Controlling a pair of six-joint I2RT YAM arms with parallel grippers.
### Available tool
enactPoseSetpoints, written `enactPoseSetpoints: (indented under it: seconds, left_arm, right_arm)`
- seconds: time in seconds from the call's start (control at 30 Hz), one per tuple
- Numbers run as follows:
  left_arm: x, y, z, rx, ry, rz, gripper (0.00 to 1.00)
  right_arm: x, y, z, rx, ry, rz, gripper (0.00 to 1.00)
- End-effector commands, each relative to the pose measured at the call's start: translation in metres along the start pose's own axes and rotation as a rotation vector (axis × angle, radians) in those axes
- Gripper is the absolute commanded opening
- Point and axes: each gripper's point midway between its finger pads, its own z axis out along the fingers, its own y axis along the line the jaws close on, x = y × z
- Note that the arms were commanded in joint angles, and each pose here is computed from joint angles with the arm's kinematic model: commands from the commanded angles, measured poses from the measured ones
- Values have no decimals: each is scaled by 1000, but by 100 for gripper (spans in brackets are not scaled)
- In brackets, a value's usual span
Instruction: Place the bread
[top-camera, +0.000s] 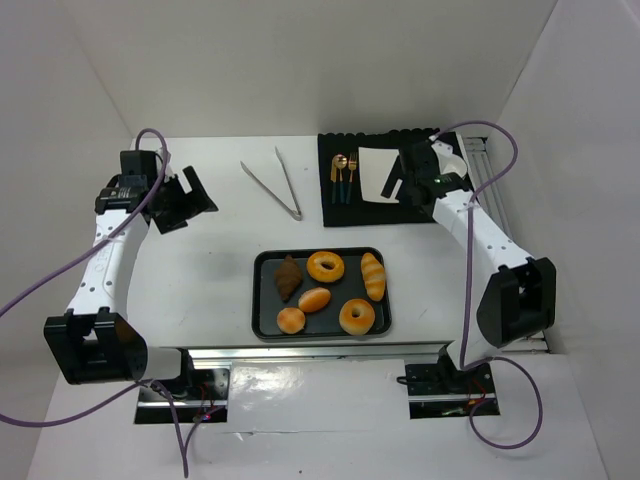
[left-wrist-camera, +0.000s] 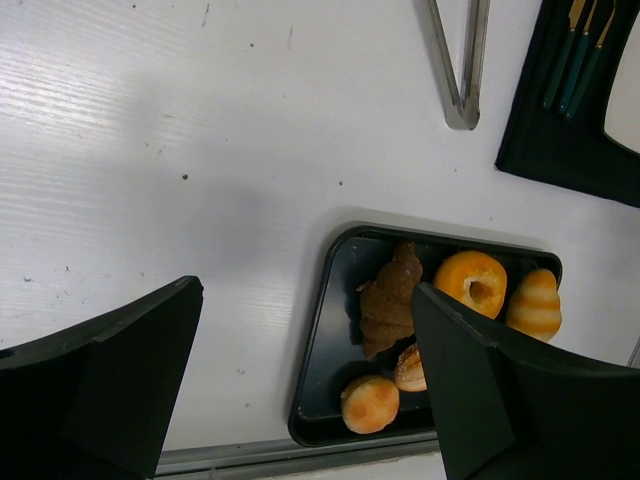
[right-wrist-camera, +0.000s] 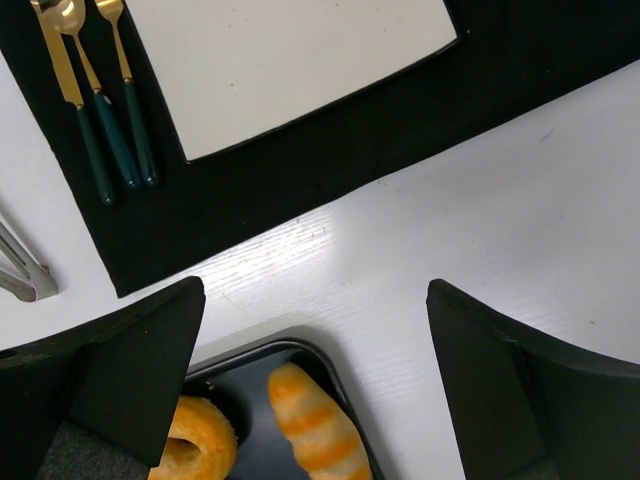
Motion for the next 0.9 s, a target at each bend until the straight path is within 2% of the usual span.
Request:
enactPoseSetpoints:
  seconds: [0.0,0.23,0.3,0.37,0.43,0.53,0.6,0.67,0.7,0.77,0.83,0.87]
  left_arm:
    - [-16,-4,-9,3,-47,31,99]
    - [-17,-6,-8,13,-43,31,99]
    - [-17,-6,-8,13,-43,31,99]
    - [-17,-6,-8,13,-43,31,99]
    - [-16,-9,-8,27,-37,31,99]
    - [-15,-15,-9,62,-31,25,99]
    - [-15,-16,-9,62,-31,16,99]
    - [-15,-14,-6,59,-23,14,99]
    - [-15,-12,-2,46,-17,11,99]
    - [-15,-9,1,31,-12,8,99]
    - [-17,-9,3,31,-12,17,99]
    - [-21,-9,4,23,-19,18,99]
  right_arm:
    - [-9,3,3,-22,-44,12,99]
    - [-11,38,2,-77,-49,-62,99]
    - [-17,62,-2,-132,-71,-142,99]
    - [-3,108,-6,-280,-55,-289,99]
    - [14,138,-7,-341,-41,-378,99]
    - [46,175,20,-406,18,-550,99]
    - [43,202,20,-488,-15,-638,99]
    - [64,231,24,-607,9,-718,99]
    - [59,247,22,-644,-40,-755,99]
    - [78,256,41,-634,-45,-810,99]
    - [73,267,51,-632,-81,-845,99]
    - [86,270,66,-640,-56,-870,99]
